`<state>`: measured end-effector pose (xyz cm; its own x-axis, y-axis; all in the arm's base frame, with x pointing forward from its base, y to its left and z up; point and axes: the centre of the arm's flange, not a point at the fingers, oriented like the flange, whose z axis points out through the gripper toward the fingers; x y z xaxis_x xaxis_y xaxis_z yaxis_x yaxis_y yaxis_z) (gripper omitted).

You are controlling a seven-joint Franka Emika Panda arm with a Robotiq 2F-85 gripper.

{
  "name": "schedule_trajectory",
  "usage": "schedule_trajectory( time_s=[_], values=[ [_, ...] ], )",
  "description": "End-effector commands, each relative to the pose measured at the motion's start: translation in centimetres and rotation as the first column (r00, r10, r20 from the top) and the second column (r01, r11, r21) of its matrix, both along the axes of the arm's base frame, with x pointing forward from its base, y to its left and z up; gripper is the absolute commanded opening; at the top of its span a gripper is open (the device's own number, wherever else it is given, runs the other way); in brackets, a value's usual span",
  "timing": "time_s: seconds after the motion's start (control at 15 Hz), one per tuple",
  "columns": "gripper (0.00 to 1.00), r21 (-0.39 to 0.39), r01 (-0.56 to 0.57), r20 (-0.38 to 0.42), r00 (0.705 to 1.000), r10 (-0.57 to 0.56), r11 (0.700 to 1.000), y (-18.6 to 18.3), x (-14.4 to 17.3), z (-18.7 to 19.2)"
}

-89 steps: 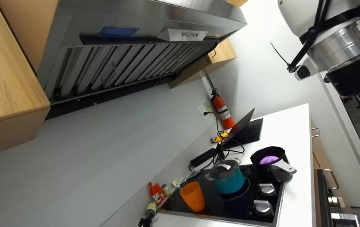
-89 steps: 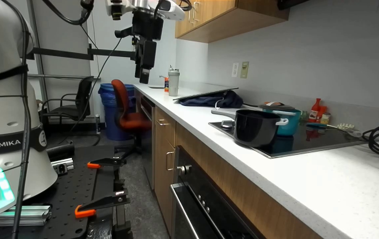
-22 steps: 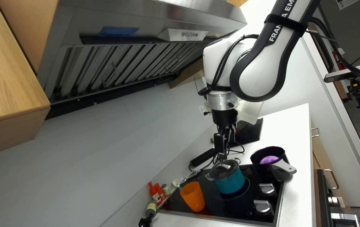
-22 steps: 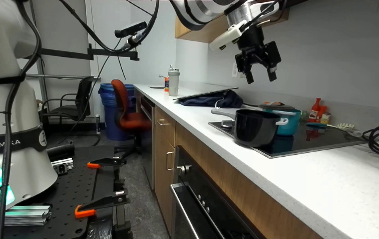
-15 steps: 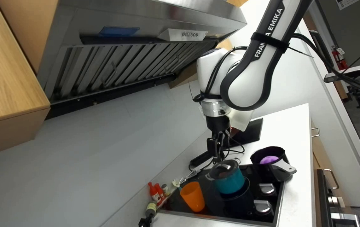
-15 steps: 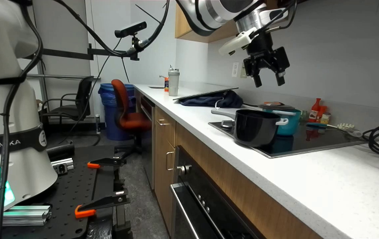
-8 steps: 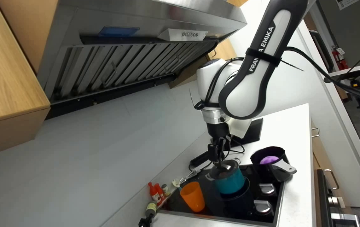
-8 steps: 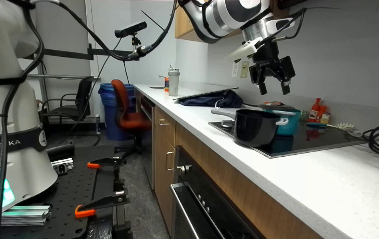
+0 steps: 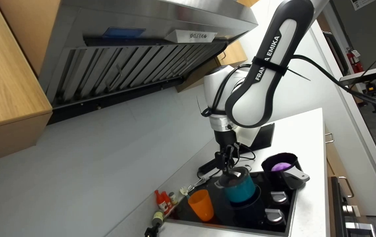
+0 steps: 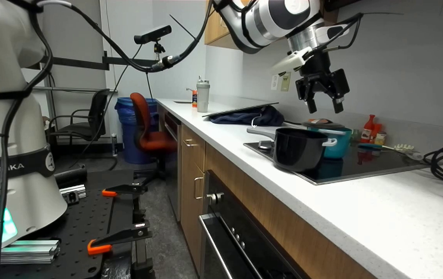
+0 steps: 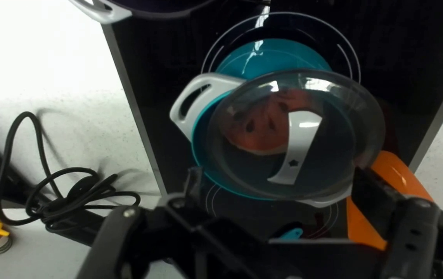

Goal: Take the lid on the blue pot and place it on the black pot

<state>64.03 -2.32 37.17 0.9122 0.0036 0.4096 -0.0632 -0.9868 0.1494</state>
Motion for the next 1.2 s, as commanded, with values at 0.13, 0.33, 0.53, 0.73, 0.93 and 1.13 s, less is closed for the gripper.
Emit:
schedule_trajectory(
  time_s=[0.13,0.33,0.53,0.73,0.93,1.13],
  values=[
    [0.97,0.009,0.021,0.012,1.0,-0.021,1.0,0.5,1.6,-1.2],
    [0.96,0.006,0.018,-0.006,1.0,-0.018,1.0,0.8,1.7,-2.4],
    [0.62,0.003,0.016,-0.012,1.0,-0.016,1.0,1.1,1.9,-2.8],
    [0.39,0.0,0.02,0.001,1.0,-0.02,1.0,1.3,2.0,-2.1],
    [0.17,0.0,0.031,0.012,0.999,-0.031,1.0,1.4,2.0,-1.5],
    [0.0,0.001,0.048,0.023,0.999,-0.048,0.999,1.0,1.8,-1.0]
  ],
)
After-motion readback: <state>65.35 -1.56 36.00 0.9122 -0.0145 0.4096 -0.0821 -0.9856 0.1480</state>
